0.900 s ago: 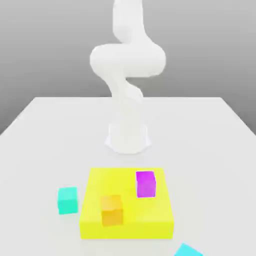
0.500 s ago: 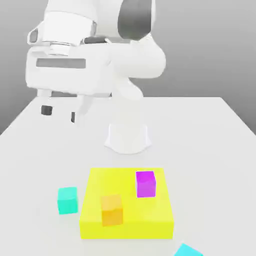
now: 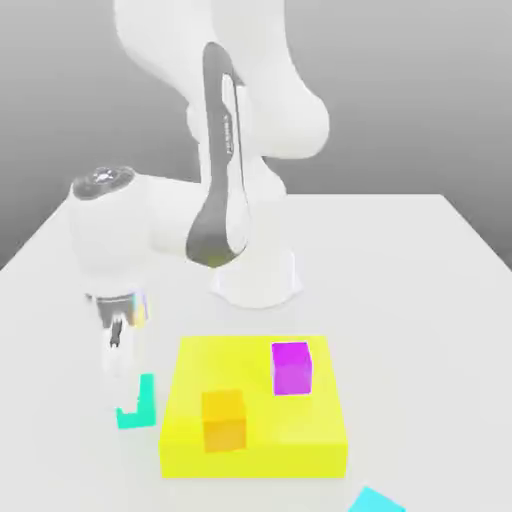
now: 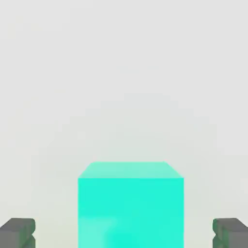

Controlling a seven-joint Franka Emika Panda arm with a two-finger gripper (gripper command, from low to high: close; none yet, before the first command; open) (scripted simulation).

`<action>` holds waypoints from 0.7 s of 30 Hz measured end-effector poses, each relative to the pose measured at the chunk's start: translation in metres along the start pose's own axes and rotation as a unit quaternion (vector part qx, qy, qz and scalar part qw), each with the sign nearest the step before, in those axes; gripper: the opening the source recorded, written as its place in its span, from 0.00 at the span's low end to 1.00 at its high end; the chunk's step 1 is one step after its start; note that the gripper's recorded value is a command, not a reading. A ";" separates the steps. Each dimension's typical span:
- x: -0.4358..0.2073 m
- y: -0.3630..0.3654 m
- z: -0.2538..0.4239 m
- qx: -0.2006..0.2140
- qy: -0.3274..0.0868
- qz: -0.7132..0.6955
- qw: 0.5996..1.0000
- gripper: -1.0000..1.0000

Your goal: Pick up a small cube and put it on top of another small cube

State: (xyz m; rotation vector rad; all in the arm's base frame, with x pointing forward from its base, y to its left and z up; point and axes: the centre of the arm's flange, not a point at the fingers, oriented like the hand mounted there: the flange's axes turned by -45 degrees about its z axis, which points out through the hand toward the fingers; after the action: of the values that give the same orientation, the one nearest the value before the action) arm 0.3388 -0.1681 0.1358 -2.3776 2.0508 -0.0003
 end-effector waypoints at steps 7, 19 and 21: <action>0.000 0.000 0.002 0.001 0.001 0.000 1.000 0.00; -0.001 -0.052 -0.059 -0.011 -0.013 -0.141 0.990 0.00; -0.011 -0.081 -0.060 -0.014 -0.018 -0.212 0.977 0.00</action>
State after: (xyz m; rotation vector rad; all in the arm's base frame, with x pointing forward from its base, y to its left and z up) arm 0.4174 -0.1454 0.1963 -2.7566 1.4991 0.0701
